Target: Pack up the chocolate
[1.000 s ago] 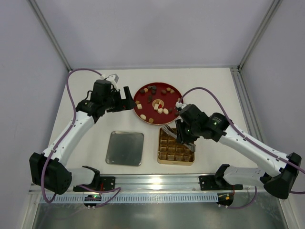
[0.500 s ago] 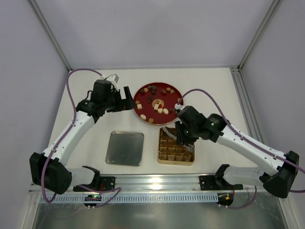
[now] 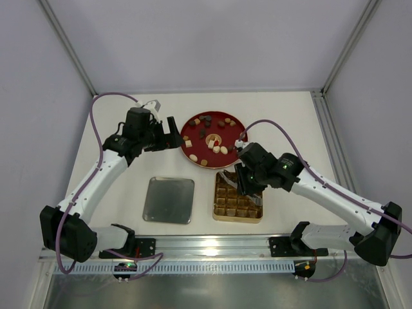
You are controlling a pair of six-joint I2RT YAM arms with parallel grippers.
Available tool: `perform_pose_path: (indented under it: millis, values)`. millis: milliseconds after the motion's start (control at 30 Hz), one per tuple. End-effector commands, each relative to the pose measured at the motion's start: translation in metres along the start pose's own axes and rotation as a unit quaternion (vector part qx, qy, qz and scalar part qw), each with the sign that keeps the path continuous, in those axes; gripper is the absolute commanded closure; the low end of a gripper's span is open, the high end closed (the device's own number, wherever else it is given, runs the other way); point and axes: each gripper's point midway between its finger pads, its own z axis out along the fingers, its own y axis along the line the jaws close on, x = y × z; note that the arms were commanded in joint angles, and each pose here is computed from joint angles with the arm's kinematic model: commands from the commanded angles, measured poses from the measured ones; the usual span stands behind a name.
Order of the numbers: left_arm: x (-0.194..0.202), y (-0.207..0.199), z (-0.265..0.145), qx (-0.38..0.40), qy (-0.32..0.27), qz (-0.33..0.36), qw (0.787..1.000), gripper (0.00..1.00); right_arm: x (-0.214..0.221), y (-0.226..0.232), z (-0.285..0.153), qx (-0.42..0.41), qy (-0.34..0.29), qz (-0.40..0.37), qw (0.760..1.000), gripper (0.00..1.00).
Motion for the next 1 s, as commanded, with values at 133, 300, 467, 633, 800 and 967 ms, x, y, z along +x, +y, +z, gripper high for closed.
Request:
perform_pose_path:
  millis: [133, 300, 467, 633, 800, 967]
  values:
    - [-0.009, -0.004, -0.001, 0.011, -0.018, 0.006, 1.000, 0.00, -0.017, 0.007, -0.004, -0.005, -0.026, -0.001, 1.000, 0.60]
    - [-0.009, -0.004, -0.001, 0.011, -0.018, 0.006, 1.000, 0.00, -0.019, 0.008, -0.005, -0.005, -0.028, -0.002, 1.000, 0.60]
    - [-0.008, -0.003, 0.000, 0.010, -0.015, 0.005, 1.000, 0.00, -0.026, 0.009, -0.016, -0.006, -0.043, -0.001, 0.999, 0.60]
    - [-0.008, -0.004, -0.001, 0.013, -0.015, 0.006, 1.000, 0.00, -0.041, 0.010, -0.031, 0.001, -0.061, -0.011, 0.998, 0.57]
    - [-0.008, -0.005, -0.001, 0.015, -0.014, 0.006, 1.000, 0.00, -0.055, 0.005, -0.033, 0.016, -0.066, -0.017, 0.998, 0.57]
    - [-0.008, -0.006, 0.000, 0.017, -0.013, 0.004, 1.000, 0.00, -0.077, -0.007, -0.034, 0.026, -0.079, -0.010, 0.996, 0.57]
